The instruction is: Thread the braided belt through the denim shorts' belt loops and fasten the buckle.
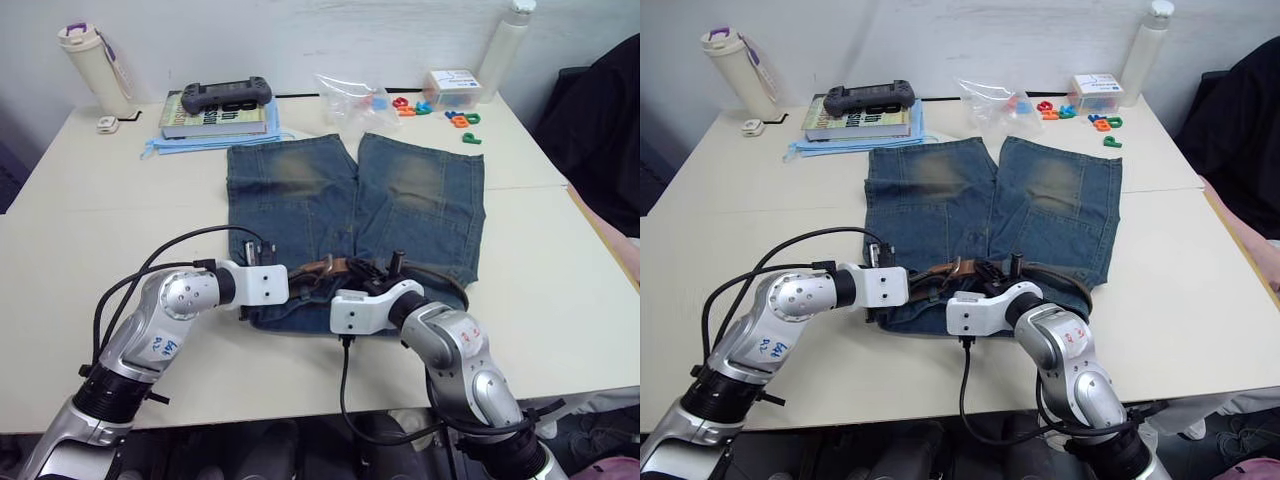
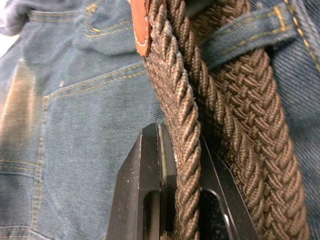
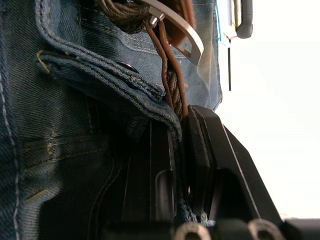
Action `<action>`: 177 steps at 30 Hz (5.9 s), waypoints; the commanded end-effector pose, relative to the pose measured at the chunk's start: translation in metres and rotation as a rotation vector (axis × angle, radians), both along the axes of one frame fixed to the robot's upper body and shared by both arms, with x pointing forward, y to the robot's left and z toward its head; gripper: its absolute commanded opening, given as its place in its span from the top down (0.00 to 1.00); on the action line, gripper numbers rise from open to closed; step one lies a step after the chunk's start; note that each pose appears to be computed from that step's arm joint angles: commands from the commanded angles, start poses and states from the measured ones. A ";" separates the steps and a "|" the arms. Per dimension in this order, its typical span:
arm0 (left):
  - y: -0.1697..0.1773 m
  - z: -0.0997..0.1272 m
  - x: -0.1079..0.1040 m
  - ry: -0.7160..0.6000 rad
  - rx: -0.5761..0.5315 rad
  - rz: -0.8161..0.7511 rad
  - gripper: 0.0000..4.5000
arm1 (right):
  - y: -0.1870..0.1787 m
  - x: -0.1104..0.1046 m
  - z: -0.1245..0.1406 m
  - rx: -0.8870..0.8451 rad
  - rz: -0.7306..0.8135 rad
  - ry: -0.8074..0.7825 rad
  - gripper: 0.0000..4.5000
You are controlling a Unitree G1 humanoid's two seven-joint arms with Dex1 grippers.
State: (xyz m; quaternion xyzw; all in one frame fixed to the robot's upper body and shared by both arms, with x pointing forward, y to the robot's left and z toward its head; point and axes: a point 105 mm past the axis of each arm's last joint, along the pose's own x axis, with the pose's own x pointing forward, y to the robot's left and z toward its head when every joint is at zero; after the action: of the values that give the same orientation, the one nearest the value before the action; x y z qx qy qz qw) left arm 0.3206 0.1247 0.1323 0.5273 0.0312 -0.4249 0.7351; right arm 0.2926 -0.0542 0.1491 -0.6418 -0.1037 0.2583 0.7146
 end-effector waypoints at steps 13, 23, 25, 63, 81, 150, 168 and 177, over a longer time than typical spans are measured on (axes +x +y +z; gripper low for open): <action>-0.004 0.010 0.011 -0.093 0.130 -0.021 1.00 | 0.006 -0.002 0.015 0.022 0.022 -0.051 1.00; -0.032 0.015 0.015 -0.111 0.060 -0.063 1.00 | 0.008 -0.002 0.014 0.022 0.033 -0.045 1.00; -0.033 0.019 0.016 -0.113 0.030 -0.054 1.00 | 0.008 -0.003 0.013 0.022 0.033 -0.041 1.00; 0.004 0.035 0.008 -0.189 -0.127 0.118 1.00 | 0.015 0.001 0.011 0.029 0.064 -0.032 1.00; -0.004 0.027 0.008 -0.207 0.001 0.027 1.00 | 0.019 0.002 0.017 0.013 0.081 -0.045 1.00; -0.113 -0.027 -0.024 0.297 -0.426 -0.154 1.00 | -0.036 -0.032 0.050 0.002 0.042 0.070 0.07; -0.110 -0.024 -0.020 0.233 -0.402 -0.166 1.00 | -0.032 -0.028 0.029 -0.028 0.047 0.109 1.00; -0.092 -0.003 -0.017 0.183 -0.502 -0.162 0.23 | -0.037 -0.026 0.028 0.022 -0.006 0.115 1.00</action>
State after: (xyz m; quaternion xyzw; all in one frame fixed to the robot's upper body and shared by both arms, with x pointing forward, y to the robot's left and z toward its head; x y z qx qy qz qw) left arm 0.3129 0.0343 0.1207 0.3065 -0.0258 -0.5054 0.8062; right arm 0.2655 -0.0872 0.1650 -0.6152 -0.0467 0.3250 0.7168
